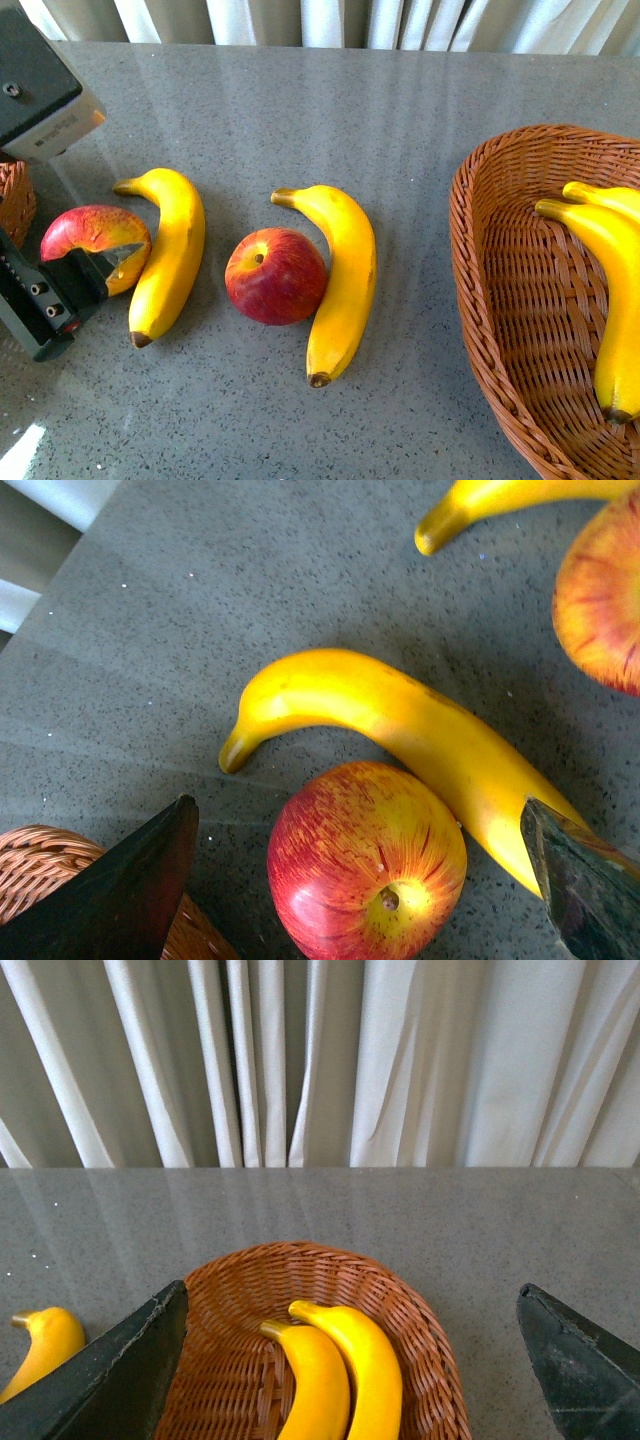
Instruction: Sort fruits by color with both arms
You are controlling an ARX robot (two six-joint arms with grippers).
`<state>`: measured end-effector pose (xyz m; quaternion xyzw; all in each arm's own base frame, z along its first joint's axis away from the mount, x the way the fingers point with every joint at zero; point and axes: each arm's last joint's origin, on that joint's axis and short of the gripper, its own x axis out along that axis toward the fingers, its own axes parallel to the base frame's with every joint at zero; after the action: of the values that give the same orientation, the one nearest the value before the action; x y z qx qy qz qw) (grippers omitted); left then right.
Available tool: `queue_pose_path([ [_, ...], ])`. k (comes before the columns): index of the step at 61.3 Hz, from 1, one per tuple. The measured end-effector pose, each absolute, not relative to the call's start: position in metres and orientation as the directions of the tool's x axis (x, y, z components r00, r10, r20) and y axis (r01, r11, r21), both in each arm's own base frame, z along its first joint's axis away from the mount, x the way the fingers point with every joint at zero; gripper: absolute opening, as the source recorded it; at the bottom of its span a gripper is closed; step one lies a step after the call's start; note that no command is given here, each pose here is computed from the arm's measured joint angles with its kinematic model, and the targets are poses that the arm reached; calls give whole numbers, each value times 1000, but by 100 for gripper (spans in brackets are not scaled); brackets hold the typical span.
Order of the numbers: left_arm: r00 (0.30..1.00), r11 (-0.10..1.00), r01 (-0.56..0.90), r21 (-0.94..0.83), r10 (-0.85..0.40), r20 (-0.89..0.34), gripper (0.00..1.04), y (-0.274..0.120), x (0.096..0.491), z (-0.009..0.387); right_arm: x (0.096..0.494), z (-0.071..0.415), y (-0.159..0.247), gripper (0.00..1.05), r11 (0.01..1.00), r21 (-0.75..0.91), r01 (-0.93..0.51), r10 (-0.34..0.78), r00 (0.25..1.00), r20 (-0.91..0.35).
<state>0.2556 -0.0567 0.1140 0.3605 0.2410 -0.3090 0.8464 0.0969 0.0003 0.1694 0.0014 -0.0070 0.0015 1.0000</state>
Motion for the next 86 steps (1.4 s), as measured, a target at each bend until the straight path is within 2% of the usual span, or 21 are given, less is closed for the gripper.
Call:
queue_pose_path([
  [25,627,412,762,499,-277,-728,96,-34,258,102,97,169,0,96,1000,3,-3,3,1000,14],
  [51,592,292,801,523,-252,-766,96,-35,265,99,97,169,0,96,1000,3,-3,3,1000,14],
  [86,578,196,816,544,-258,-774,96,-50,281,99,97,169,0,96,1000,3,-3,3,1000,14],
])
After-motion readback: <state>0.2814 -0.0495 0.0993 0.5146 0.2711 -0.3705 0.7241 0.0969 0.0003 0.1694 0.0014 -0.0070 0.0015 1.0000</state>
